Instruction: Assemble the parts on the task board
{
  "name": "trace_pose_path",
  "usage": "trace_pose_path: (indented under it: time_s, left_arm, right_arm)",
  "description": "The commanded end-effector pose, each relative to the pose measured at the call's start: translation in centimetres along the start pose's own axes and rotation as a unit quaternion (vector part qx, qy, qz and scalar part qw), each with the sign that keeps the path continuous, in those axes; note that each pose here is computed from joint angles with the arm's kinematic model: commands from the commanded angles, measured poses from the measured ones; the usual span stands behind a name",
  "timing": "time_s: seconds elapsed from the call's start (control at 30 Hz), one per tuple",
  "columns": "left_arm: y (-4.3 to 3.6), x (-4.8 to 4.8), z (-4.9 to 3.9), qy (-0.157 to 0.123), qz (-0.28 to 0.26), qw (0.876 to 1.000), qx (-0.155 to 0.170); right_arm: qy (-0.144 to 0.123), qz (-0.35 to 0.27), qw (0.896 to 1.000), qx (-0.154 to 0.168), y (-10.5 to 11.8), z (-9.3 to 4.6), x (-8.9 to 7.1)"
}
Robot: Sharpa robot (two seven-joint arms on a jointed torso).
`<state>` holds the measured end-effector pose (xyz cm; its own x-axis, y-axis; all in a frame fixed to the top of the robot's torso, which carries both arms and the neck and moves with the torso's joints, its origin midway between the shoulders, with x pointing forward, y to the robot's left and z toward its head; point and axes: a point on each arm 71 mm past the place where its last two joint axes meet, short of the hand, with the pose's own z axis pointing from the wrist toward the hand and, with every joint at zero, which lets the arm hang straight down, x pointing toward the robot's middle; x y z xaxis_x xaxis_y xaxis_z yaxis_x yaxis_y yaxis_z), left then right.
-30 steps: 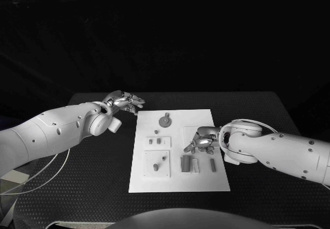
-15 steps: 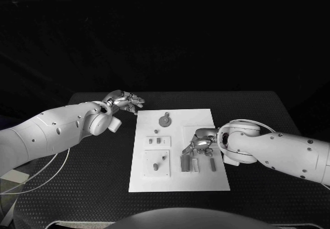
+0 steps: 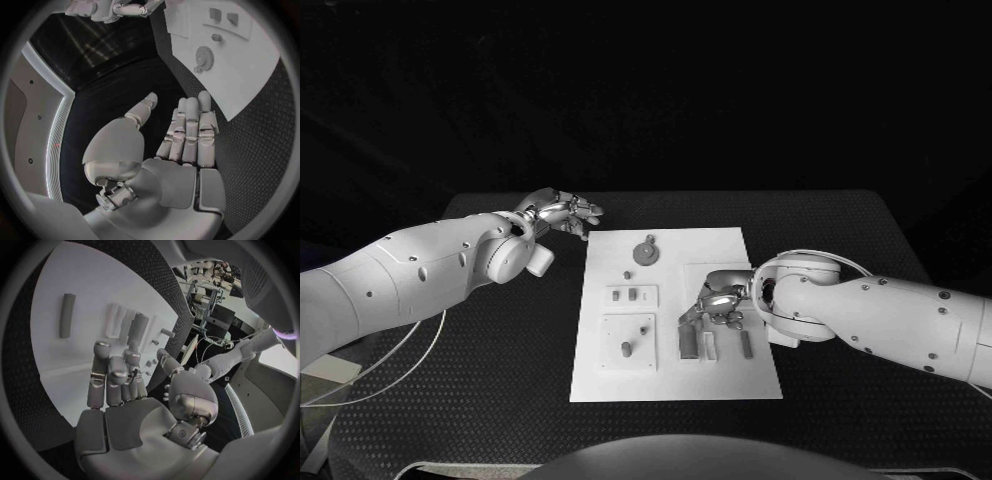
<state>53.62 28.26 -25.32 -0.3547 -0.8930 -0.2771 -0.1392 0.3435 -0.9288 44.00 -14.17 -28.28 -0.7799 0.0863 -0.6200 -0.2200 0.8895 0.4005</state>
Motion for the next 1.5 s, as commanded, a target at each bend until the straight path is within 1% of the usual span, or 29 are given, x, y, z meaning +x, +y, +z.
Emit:
trace_pose_path:
  time_s: [0.03,0.2,0.33,0.47,0.53,0.57,0.63,0.7,0.83,0.9,1.07,1.23,1.37,1.5]
  left_arm:
    - [-0.19,0.17,0.04,0.006,-0.004,1.000,0.004]
    - [-0.18,0.17,0.03,0.007,-0.004,1.000,0.004]
    - [-0.19,0.16,0.03,0.006,-0.004,1.000,0.004]
    - [-0.15,0.04,-0.03,0.005,-0.004,1.000,0.004]
    - [-0.15,0.04,-0.02,0.005,-0.004,1.000,0.004]
    - [-0.13,0.00,-0.04,0.005,-0.004,1.000,0.004]
    - [-0.09,-0.10,-0.09,0.004,-0.003,1.000,0.003]
    - [-0.07,-0.13,-0.11,0.003,-0.003,1.000,0.003]
    - [-0.10,-0.07,-0.11,0.004,-0.004,1.000,0.003]
    - [-0.08,-0.07,-0.13,0.006,-0.004,1.000,0.002]
    - [-0.04,-0.16,-0.16,0.005,-0.004,1.000,0.001]
    - [-0.09,0.00,-0.12,0.007,-0.004,1.000,0.002]
    - [-0.06,-0.08,-0.15,0.006,-0.004,1.000,0.001]
    - [-0.05,-0.08,-0.15,0.007,-0.004,1.000,0.001]
  right_arm:
    - [-0.001,0.001,1.000,-0.006,0.1,0.0,0.0]
    - [-0.009,-0.010,1.000,0.001,-0.5,-0.1,-0.2]
    - [-0.017,-0.022,1.000,0.011,-1.3,-0.3,-0.4]
    - [-0.019,-0.036,0.999,0.023,-2.4,-1.0,-0.5]
    - [-0.010,-0.053,0.998,0.031,-3.1,-1.6,-0.5]
    - [-0.005,-0.065,0.997,0.036,-3.4,-2.0,-0.7]
    - [-0.005,-0.080,0.996,0.043,-3.8,-2.5,-1.1]
    - [0.002,-0.095,0.994,0.053,-4.4,-3.0,-1.3]
    - [0.008,-0.107,0.992,0.071,-5.7,-3.5,-1.5]
    - [0.010,-0.109,0.991,0.078,-6.2,-3.6,-1.6]
    - [0.012,-0.109,0.991,0.080,-6.4,-3.9,-1.4]
    - [0.015,-0.124,0.988,0.093,-7.2,-4.0,-1.3]
    - [0.026,-0.125,0.987,0.101,-7.8,-3.9,-0.9]
    - [0.036,-0.123,0.987,0.100,-7.9,-3.6,0.0]
